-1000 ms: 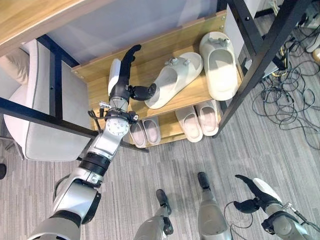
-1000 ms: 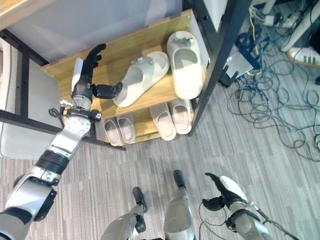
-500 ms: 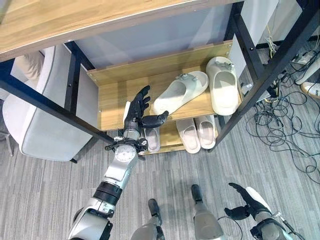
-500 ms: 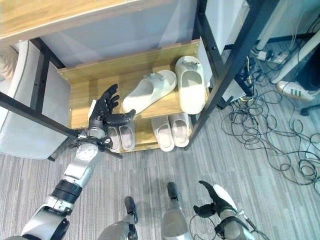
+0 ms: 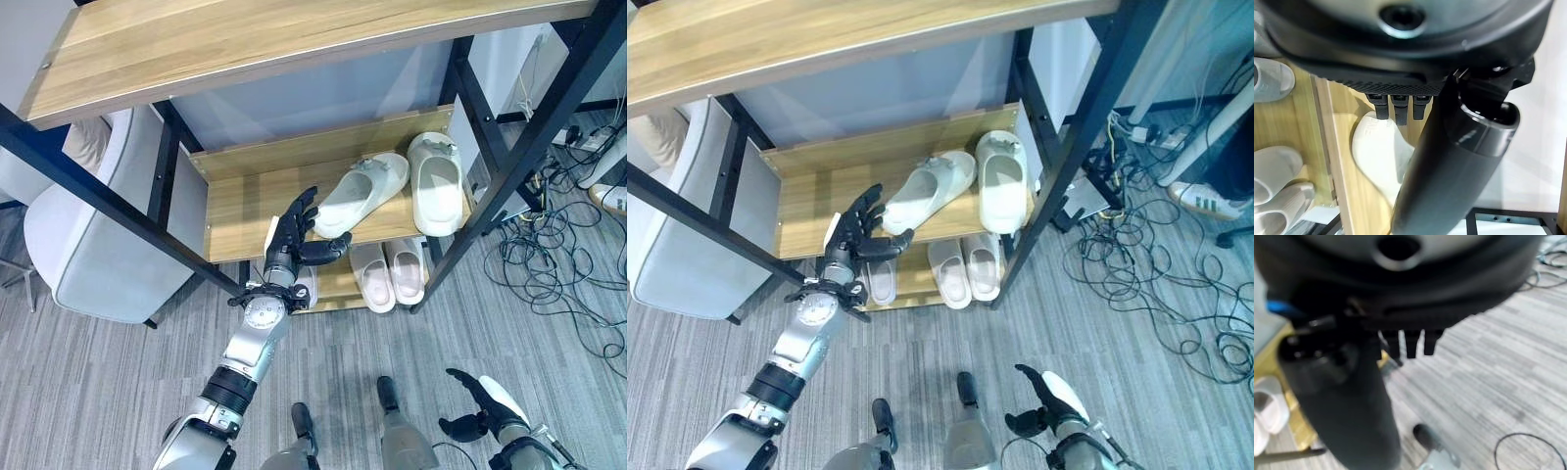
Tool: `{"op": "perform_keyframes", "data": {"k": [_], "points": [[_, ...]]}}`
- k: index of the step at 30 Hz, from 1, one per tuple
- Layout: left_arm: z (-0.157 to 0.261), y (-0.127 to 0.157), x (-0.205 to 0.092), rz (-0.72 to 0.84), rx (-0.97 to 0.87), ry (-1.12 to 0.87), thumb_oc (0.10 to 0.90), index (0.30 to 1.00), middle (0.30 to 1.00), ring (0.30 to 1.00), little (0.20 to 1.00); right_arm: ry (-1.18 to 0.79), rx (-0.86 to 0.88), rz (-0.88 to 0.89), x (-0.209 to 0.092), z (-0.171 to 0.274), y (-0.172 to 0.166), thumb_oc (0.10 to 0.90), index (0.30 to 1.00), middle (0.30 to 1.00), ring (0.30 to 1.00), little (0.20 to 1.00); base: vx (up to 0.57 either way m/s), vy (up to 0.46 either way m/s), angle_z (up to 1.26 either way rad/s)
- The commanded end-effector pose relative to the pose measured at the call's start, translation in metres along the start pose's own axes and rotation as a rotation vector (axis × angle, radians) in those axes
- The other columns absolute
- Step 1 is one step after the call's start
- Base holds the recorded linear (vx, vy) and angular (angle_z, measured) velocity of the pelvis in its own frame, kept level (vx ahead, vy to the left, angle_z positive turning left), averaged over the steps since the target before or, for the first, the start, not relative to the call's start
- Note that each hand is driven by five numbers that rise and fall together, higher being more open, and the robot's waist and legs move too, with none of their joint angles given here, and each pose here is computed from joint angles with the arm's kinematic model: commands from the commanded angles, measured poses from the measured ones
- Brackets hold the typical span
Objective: Arrange the slippers neatly on the shoe rack.
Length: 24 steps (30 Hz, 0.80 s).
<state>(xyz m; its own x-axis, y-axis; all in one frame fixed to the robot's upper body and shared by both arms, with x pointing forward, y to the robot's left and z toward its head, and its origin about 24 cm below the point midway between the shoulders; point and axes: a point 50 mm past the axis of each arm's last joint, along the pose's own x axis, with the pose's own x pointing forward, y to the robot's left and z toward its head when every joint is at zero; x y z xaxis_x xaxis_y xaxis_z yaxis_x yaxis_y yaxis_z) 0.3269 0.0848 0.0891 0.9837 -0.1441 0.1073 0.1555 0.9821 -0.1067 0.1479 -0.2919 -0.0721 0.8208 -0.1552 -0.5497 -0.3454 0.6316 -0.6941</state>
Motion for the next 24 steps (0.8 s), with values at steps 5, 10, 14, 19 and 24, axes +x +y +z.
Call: {"op": "perform_keyframes", "data": {"k": [5,10,14,19,24], "points": [[0.047,-0.050,0.010,-0.163,-0.123,-0.209,0.800,0.900,0.900,0.900,0.900,0.019,-0.018,-0.034,-0.014,-0.015,-0.001,0.800,0.900,0.900,0.900,0.900,0.00,0.000,0.00],[0.044,-0.065,0.004,-0.219,-0.148,-0.197,0.800,0.900,0.900,0.900,0.900,0.025,-0.009,-0.044,-0.013,-0.016,0.000,0.800,0.900,0.900,0.900,0.900,0.00,0.000,0.00],[0.043,-0.078,0.001,-0.262,-0.163,-0.186,0.800,0.900,0.900,0.900,0.900,0.021,-0.002,-0.047,-0.012,-0.014,0.001,0.800,0.900,0.900,0.900,0.900,0.00,0.000,0.00],[0.045,-0.100,-0.003,-0.329,-0.199,-0.183,0.800,0.900,0.900,0.900,0.900,0.003,-0.002,-0.052,-0.008,-0.009,0.002,0.800,0.900,0.900,0.900,0.900,0.00,0.000,0.00],[0.050,-0.114,-0.006,-0.380,-0.200,-0.196,0.800,0.900,0.900,0.900,0.900,-0.015,-0.003,-0.063,-0.006,-0.005,0.001,0.800,0.900,0.900,0.900,0.900,0.00,0.000,0.00]]}}
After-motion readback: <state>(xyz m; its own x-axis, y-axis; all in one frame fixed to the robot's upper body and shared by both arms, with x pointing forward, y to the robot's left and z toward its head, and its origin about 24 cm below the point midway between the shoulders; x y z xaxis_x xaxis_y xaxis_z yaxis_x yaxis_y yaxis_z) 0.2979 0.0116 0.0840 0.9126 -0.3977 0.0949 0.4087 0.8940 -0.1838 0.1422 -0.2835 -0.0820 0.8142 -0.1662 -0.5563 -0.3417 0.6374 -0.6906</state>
